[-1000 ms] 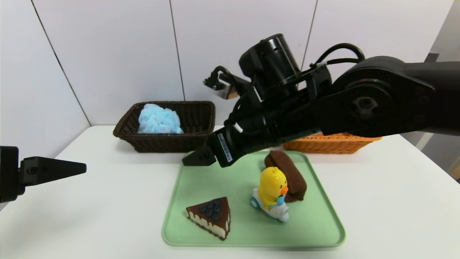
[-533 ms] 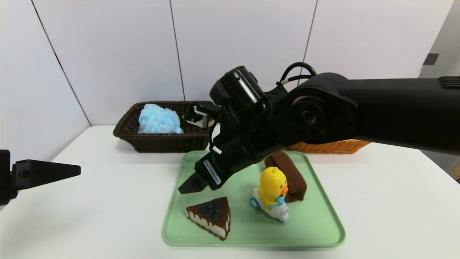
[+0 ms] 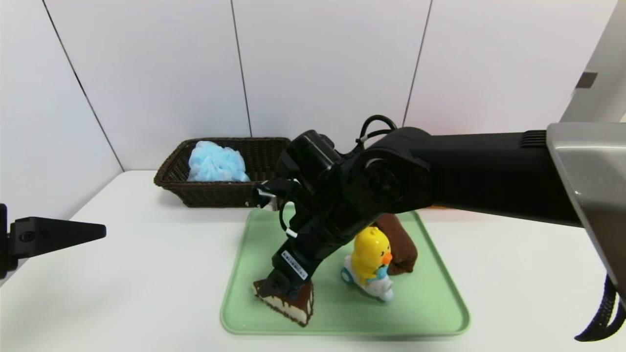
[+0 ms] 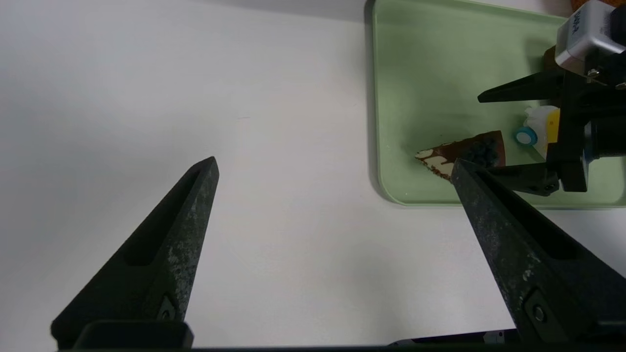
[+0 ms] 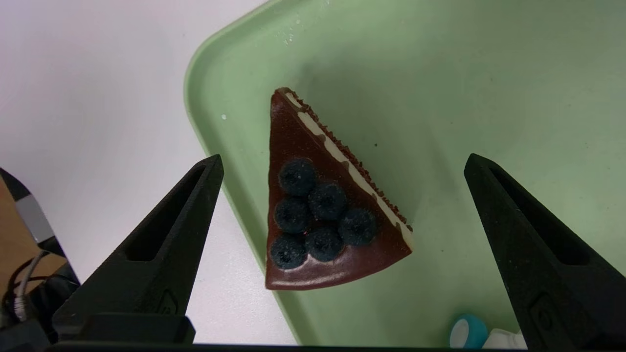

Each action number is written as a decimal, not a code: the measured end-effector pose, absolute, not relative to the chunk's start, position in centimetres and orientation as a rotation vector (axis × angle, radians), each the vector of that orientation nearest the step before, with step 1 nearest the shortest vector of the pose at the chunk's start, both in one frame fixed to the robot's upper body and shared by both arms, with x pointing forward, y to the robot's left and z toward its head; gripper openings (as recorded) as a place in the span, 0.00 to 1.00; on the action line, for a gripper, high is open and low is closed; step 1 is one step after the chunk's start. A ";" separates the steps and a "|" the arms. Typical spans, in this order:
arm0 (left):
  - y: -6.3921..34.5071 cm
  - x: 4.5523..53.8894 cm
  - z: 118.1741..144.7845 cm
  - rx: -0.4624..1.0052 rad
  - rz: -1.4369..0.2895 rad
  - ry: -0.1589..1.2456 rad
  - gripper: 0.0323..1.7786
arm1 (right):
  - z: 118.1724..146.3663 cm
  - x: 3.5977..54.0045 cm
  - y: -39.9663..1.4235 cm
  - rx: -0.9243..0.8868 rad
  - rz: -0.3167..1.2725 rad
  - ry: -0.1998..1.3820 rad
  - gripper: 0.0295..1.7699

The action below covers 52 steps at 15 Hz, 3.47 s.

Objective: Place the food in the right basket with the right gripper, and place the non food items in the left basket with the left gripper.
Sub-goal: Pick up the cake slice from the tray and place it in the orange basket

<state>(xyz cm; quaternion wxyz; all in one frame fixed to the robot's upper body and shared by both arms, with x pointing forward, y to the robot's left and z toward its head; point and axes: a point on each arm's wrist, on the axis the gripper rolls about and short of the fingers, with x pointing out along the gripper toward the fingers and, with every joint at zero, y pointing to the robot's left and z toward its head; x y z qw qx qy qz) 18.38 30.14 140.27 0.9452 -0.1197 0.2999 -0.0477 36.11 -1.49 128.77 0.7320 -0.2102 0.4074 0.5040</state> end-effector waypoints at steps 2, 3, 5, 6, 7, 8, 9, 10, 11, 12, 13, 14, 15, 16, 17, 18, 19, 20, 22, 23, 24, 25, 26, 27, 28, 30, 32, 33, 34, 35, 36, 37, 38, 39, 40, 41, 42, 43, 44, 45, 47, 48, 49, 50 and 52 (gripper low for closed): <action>30.2 18.3 140.3 -0.245 -0.097 0.608 0.95 | 128.1 36.3 -1.3 -0.502 1.100 0.897 0.96; 30.2 18.3 140.3 -0.245 -0.097 0.608 0.95 | 127.8 36.3 -1.2 -0.529 1.093 0.895 0.96; 30.2 18.3 140.3 -0.247 -0.097 0.607 0.95 | 127.3 36.2 -1.2 -0.570 1.097 0.910 0.96; 30.2 18.3 140.3 -0.248 -0.098 0.606 0.95 | 127.2 36.1 -1.3 -0.593 1.106 0.918 0.96; 30.2 18.3 140.3 -0.250 -0.098 0.606 0.95 | 127.1 36.0 -1.4 -0.606 1.112 0.923 0.96; 30.2 18.3 140.3 -0.250 -0.099 0.607 0.95 | 127.1 35.9 -1.3 -0.611 1.114 0.927 0.96; 30.2 18.3 140.3 -0.250 -0.099 0.607 0.95 | 127.0 35.9 -1.3 -0.613 1.116 0.929 0.96; 30.2 18.3 140.3 -0.250 -0.099 0.608 0.95 | 126.9 35.8 -1.2 -0.616 1.117 0.930 0.96; 30.2 18.3 140.3 -0.250 -0.099 0.608 0.95 | 126.8 35.8 -1.2 -0.617 1.118 0.933 0.96; 30.2 18.3 140.3 -0.251 -0.100 0.608 0.95 | 126.7 35.8 -1.1 -0.619 1.119 0.936 0.96; 30.2 18.3 140.3 -0.250 -0.100 0.609 0.95 | 126.6 35.7 -1.0 -0.623 1.121 0.937 0.96; 30.2 18.3 140.3 -0.250 -0.100 0.608 0.95 | 126.5 35.7 -0.9 -0.625 1.123 0.937 0.96; 30.2 18.3 140.3 -0.250 -0.099 0.608 0.95 | 126.5 35.7 -0.9 -0.627 1.124 0.939 0.89; 30.2 18.3 140.3 -0.250 -0.098 0.608 0.95 | 126.4 35.7 -0.9 -0.631 1.127 0.939 0.79; 30.2 18.3 140.3 -0.250 -0.098 0.608 0.95 | 126.4 35.7 -0.9 -0.634 1.128 0.937 0.69; 30.2 18.3 140.3 -0.251 -0.098 0.608 0.95 | 126.4 35.6 -0.8 -0.636 1.127 0.936 0.61; 30.2 18.3 140.3 -0.251 -0.098 0.608 0.95 | 126.4 35.6 -0.8 -0.642 1.120 0.935 0.55; 30.2 18.3 140.3 -0.250 -0.098 0.608 0.95 | 126.4 35.6 -0.8 -0.648 1.111 0.934 0.50; 30.2 18.3 140.3 -0.251 -0.098 0.607 0.95 | 126.6 35.6 -0.7 -0.649 1.108 0.924 0.45; 30.2 18.3 140.3 -0.251 -0.098 0.606 0.95 | 126.9 35.6 -0.7 -0.644 1.107 0.914 0.45; 30.2 18.3 140.3 -0.251 -0.098 0.606 0.95 | 127.2 35.6 -0.7 -0.634 1.105 0.905 0.45; 30.2 18.3 140.4 -0.252 -0.099 0.602 0.95 | 127.6 35.6 -0.8 -0.626 1.103 0.897 0.45; 30.2 18.3 140.5 -0.253 -0.100 0.600 0.95 | 128.2 35.7 -0.9 -0.613 1.101 0.878 0.45; 30.2 18.3 140.5 -0.253 -0.100 0.598 0.95 | 129.0 35.8 -1.1 -0.594 1.095 0.854 0.45; 30.2 18.3 140.5 -0.254 -0.100 0.597 0.95 | 129.7 36.0 -1.3 -0.577 1.087 0.828 0.45; 30.2 18.3 140.5 -0.252 -0.101 0.598 0.95 | 131.3 36.6 -2.3 -0.538 1.059 0.772 0.45; 30.2 18.3 140.5 -0.252 -0.101 0.598 0.95 | 132.8 37.4 -3.9 -0.478 1.011 0.747 0.45; 30.2 18.3 140.5 -0.253 -0.102 0.597 0.95 | 133.7 38.0 -4.8 -0.430 0.977 0.726 0.45; 30.2 18.3 140.5 -0.253 -0.103 0.597 0.95 | 134.7 38.6 -5.8 -0.382 0.941 0.701 0.45; 30.1 18.4 140.5 -0.253 -0.103 0.595 0.95 | 135.6 39.2 -7.0 -0.342 0.903 0.675 0.45; 30.1 18.4 140.5 -0.253 -0.103 0.596 0.95 | 136.3 39.8 -8.2 -0.317 0.870 0.657 0.45; 30.1 18.4 140.5 -0.252 -0.104 0.597 0.95 | 136.9 40.5 -9.6 -0.293 0.833 0.643 0.45; 30.1 18.5 140.5 -0.252 -0.104 0.597 0.95 | 137.5 41.1 -10.9 -0.269 0.795 0.629 0.45; 30.1 18.5 140.5 -0.252 -0.105 0.600 0.95 | 138.1 41.8 -12.3 -0.236 0.751 0.609 0.45; 30.1 18.5 140.4 -0.255 -0.114 0.606 0.95 | 138.6 42.5 -13.7 -0.205 0.709 0.590 0.45; 30.0 18.5 140.3 -0.258 -0.126 0.611 0.95 | 138.9 43.2 -15.2 -0.179 0.663 0.575 0.45; 30.0 18.5 140.3 -0.259 -0.129 0.612 0.95 | 139.1 43.9 -16.6 -0.161 0.623 0.567 0.45; 30.0 18.6 140.3 -0.258 -0.129 0.614 0.95 | 139.2 44.6 -18.1 -0.147 0.581 0.562 0.45; 30.0 18.7 140.3 -0.257 -0.128 0.616 0.95 | 139.3 45.2 -19.7 -0.132 0.537 0.558 0.45; 29.9 18.7 140.3 -0.256 -0.127 0.618 0.95 | 139.3 45.9 -21.2 -0.120 0.496 0.556 0.45; 29.9 18.9 140.3 -0.255 -0.127 0.620 0.95 | 138.7 47.2 -24.2 -0.101 0.416 0.569 0.45; 29.9 19.0 140.2 -0.255 -0.126 0.621 0.95 | 138.3 47.9 -25.5 -0.094 0.382 0.581 0.45; 29.8 19.1 140.3 -0.256 -0.126 0.619 0.95 | 137.7 48.4 -26.6 -0.088 0.352 0.595 0.45; 29.8 19.1 140.3 -0.257 -0.127 0.615 0.95 | 137.2 49.0 -27.6 -0.081 0.326 0.608 0.45; 29.7 19.3 140.2 -0.255 -0.127 0.619 0.95 | 135.9 50.0 -29.2 -0.068 0.286 0.641 0.45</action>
